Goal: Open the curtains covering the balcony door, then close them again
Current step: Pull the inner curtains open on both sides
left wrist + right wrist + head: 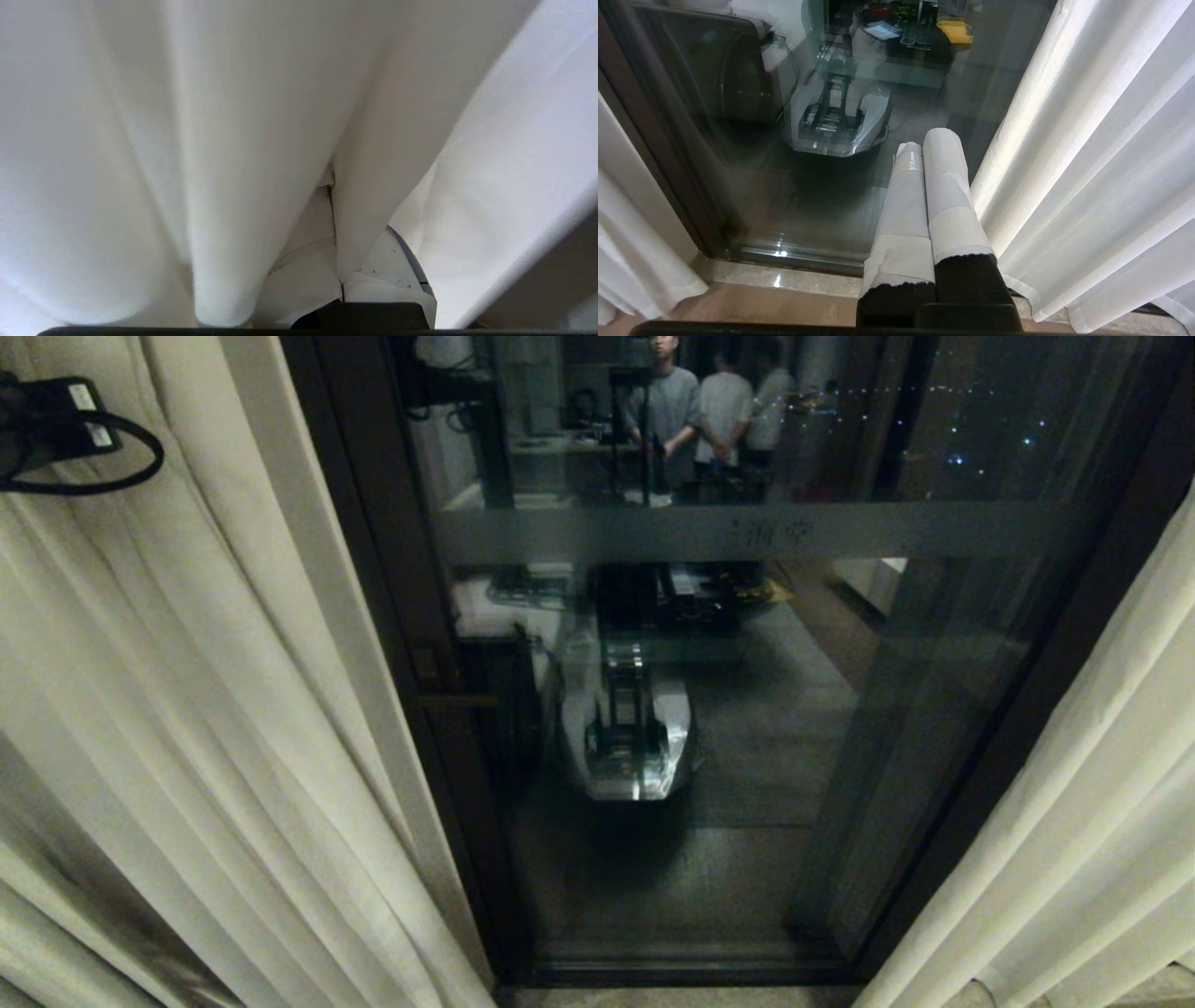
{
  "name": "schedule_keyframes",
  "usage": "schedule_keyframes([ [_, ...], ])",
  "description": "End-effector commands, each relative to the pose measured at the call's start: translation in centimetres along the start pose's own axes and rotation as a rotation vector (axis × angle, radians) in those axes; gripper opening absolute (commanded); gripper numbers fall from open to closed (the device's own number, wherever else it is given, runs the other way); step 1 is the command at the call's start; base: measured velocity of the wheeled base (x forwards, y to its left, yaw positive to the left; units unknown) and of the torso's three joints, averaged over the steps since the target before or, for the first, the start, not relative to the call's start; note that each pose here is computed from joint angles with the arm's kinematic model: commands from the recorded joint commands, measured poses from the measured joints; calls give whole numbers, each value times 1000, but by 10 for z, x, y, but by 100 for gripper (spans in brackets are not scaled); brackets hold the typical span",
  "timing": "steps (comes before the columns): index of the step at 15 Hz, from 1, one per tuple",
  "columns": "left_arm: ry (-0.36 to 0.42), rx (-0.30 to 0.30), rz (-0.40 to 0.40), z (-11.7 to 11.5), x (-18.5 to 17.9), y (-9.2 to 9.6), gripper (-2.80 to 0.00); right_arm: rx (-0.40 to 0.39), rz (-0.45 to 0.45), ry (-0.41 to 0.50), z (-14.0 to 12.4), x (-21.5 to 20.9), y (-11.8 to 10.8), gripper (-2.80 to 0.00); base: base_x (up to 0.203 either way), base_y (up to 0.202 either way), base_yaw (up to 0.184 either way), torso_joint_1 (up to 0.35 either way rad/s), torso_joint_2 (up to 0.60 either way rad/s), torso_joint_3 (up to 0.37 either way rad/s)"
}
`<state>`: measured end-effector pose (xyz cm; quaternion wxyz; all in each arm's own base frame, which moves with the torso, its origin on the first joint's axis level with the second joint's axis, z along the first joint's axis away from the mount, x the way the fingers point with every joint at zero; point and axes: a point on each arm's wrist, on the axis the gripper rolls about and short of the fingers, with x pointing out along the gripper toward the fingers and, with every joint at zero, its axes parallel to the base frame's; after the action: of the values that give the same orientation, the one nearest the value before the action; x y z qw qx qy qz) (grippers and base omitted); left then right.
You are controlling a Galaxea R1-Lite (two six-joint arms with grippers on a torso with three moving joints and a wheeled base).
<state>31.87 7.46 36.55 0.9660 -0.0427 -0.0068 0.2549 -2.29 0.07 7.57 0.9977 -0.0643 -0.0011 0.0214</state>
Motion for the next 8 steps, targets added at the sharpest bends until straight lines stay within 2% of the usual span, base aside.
schedule_keyframes([
  [1, 9, -16, 46, -3, 8, 13, -280, -2, 2, 2, 0, 0, 0, -280, 0, 0, 0, 0, 0, 0],
  [5, 18, -30, 101, -7, 19, 29, -280, -2, 2, 1, 0, 0, 0, -280, 0, 0, 0, 0, 0, 0],
  [8, 14, -78, 136, -9, 31, 39, -280, -2, 2, 2, 0, 0, 0, -280, 0, 0, 0, 0, 0, 0],
])
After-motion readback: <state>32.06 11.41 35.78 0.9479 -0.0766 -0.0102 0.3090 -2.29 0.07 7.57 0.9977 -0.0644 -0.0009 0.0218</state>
